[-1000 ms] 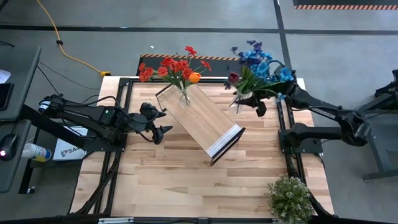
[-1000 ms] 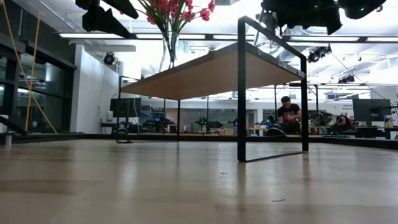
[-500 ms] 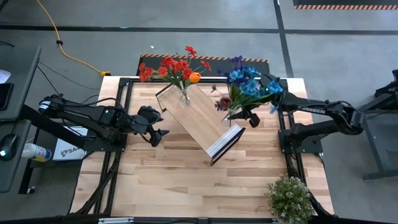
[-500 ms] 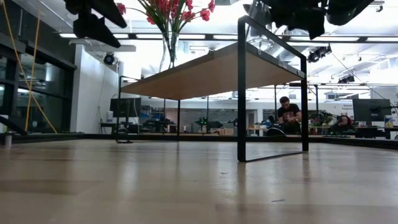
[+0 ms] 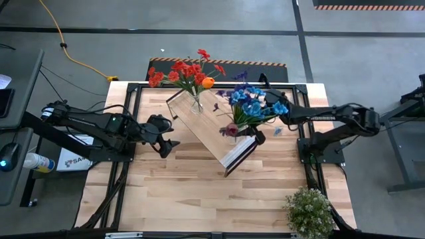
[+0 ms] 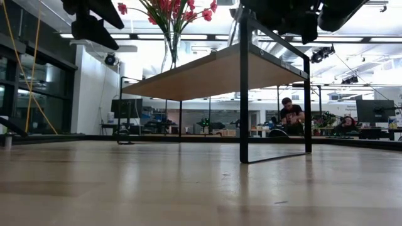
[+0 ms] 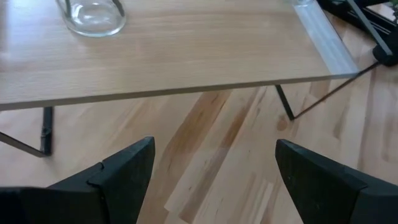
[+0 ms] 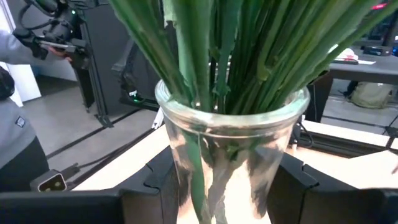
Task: Pick and place flowers into a vace then onto a shelf
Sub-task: Put the transparent vase with flowers on the shelf
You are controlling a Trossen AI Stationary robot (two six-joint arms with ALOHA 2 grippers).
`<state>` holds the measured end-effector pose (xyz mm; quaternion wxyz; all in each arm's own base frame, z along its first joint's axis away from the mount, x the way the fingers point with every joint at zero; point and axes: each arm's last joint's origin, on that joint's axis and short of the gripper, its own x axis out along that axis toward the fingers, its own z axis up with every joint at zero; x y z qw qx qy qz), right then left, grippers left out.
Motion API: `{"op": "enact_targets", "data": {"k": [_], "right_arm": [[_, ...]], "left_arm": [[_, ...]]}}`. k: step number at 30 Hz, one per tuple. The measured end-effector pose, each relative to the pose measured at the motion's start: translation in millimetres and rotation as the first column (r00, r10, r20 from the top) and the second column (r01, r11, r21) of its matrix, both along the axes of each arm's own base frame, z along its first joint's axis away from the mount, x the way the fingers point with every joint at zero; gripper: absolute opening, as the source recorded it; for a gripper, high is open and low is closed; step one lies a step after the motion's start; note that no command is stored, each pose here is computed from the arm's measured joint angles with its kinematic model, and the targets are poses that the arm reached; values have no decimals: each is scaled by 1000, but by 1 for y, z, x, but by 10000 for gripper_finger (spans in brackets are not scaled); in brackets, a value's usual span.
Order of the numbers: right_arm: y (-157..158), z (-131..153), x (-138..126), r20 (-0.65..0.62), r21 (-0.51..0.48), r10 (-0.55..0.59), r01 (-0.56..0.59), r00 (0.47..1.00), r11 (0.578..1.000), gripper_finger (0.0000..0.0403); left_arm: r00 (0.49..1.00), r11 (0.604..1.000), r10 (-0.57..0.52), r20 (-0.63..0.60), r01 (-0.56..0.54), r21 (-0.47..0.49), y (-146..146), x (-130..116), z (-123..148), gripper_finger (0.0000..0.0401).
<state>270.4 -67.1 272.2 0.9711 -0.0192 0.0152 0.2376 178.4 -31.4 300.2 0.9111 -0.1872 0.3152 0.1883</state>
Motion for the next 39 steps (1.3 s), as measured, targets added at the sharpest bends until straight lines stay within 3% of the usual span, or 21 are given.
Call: {"op": "enact_targets", "data": {"k": [16, 27, 34, 39], "right_arm": [[10, -23, 22, -40, 22, 20, -19, 999, 1000, 160], [7, -24, 22, -47, 26, 10, -9, 999, 1000, 160], [6, -27, 22, -95, 60, -36, 41, 995, 997, 209], [6, -28, 22, -100, 61, -37, 43, 994, 997, 216]], "left_arm": [[999, 1000, -15, -44, 15, -5, 0, -3, -3, 367], [998, 1000, -18, -59, 17, -4, 0, -4, -4, 367], [998, 1000, -18, -61, 17, -4, 0, -4, -4, 367], [998, 1000, -17, -61, 17, -3, 0, -4, -4, 367]]}}
